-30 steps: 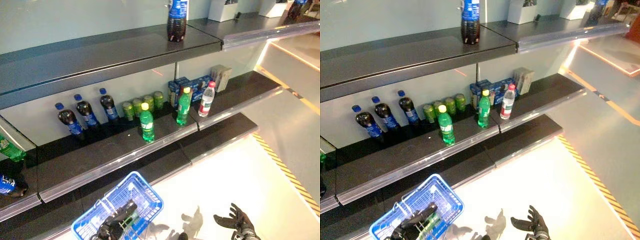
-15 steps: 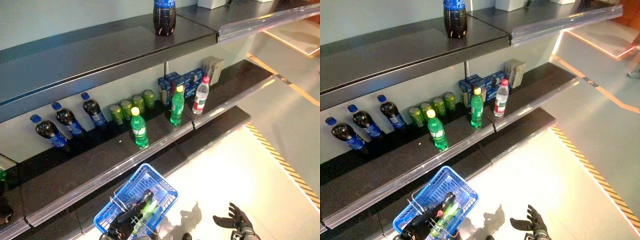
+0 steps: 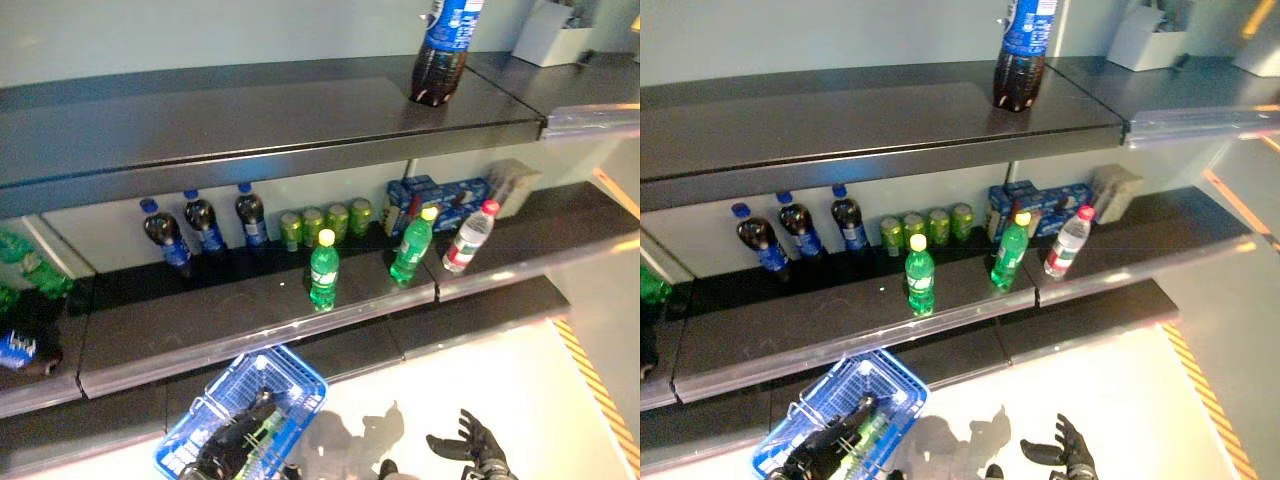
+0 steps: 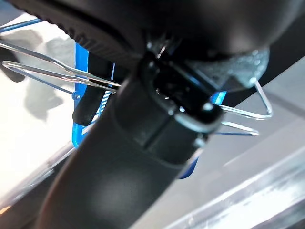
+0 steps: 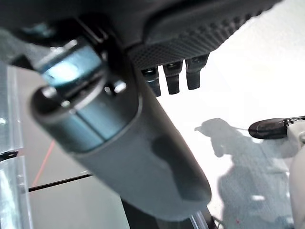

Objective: Pick up the drink and place into the basket.

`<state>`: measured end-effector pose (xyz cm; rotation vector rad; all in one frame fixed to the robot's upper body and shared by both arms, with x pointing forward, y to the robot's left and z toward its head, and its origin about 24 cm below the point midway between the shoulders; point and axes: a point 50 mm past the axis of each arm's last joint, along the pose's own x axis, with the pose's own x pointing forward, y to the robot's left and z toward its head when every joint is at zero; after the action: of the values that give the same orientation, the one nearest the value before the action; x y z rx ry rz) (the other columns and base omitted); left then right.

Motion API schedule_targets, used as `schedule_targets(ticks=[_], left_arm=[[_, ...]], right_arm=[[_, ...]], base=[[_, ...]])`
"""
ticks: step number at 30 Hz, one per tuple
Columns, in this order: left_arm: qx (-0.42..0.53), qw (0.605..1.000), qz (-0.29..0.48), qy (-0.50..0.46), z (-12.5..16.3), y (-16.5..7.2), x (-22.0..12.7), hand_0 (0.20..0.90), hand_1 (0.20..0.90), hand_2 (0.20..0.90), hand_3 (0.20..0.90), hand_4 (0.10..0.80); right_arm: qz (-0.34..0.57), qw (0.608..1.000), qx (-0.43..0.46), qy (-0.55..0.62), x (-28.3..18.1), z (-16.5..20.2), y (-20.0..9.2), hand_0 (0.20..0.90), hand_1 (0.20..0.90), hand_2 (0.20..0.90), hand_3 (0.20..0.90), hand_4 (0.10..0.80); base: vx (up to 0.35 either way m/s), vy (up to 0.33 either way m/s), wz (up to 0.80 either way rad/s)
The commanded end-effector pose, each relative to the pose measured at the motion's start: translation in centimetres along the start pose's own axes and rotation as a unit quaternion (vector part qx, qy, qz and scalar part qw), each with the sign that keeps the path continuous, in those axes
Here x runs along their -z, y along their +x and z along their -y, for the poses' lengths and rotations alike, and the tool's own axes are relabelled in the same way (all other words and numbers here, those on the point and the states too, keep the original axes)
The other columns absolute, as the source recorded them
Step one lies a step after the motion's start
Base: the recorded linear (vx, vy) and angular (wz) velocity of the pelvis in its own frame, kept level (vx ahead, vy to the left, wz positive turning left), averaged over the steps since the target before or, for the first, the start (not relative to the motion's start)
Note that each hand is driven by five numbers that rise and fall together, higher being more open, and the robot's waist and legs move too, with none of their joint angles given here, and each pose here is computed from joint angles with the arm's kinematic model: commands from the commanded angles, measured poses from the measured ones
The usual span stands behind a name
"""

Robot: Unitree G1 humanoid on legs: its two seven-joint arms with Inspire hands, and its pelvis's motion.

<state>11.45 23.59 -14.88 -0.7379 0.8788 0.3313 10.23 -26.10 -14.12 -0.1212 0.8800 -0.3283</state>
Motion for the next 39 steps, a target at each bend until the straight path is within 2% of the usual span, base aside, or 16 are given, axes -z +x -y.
schedule_targets(ticks=[1,5,13,21,32,39], left_arm=[[0.104,0.989,0.085,0.062,2.5,0.4,-5.2,0.3,0.3,0.3,0.2,0.1],[0.113,0.987,0.086,0.073,3.5,0.6,-6.2,0.3,0.3,0.3,0.2,0.1],[0.152,0.984,0.083,0.044,6.4,1.5,-5.0,0.3,0.3,0.3,0.2,0.1],[0.124,0.991,0.046,0.032,5.0,1.4,-3.2,0.3,0.3,0.3,0.2,0.1],[0.071,0.996,0.043,0.037,1.2,0.3,-3.6,0.3,0.3,0.3,0.2,0.1],[0.083,0.994,0.059,0.035,2.3,0.6,-4.2,0.3,0.3,0.3,0.2,0.1]], right_arm=[[0.081,0.996,0.029,0.022,-3.8,1.4,1.0,0.9,0.9,0.9,0.9,0.8],[0.097,0.995,0.021,0.032,-5.9,0.7,1.7,0.9,0.9,0.9,0.9,0.8],[0.147,0.989,0.007,-0.009,-8.4,1.0,1.8,0.9,0.9,0.9,0.9,0.8],[0.064,0.998,0.01,0.003,-4.3,2.8,1.3,0.9,0.9,0.9,0.9,0.8],[0.005,0.999,-0.03,0.019,-1.6,1.3,0.8,0.9,0.9,0.9,0.9,0.8],[0.001,1.0,-0.023,0.02,-1.9,1.4,1.0,0.9,0.9,0.9,0.9,0.8]], base=[[0.035,-0.385,0.59],[-0.044,-0.448,0.74],[-0.214,-0.232,0.98],[-0.074,0.103,0.83],[0.002,0.018,-0.11],[0.001,-0.022,-0.09]])
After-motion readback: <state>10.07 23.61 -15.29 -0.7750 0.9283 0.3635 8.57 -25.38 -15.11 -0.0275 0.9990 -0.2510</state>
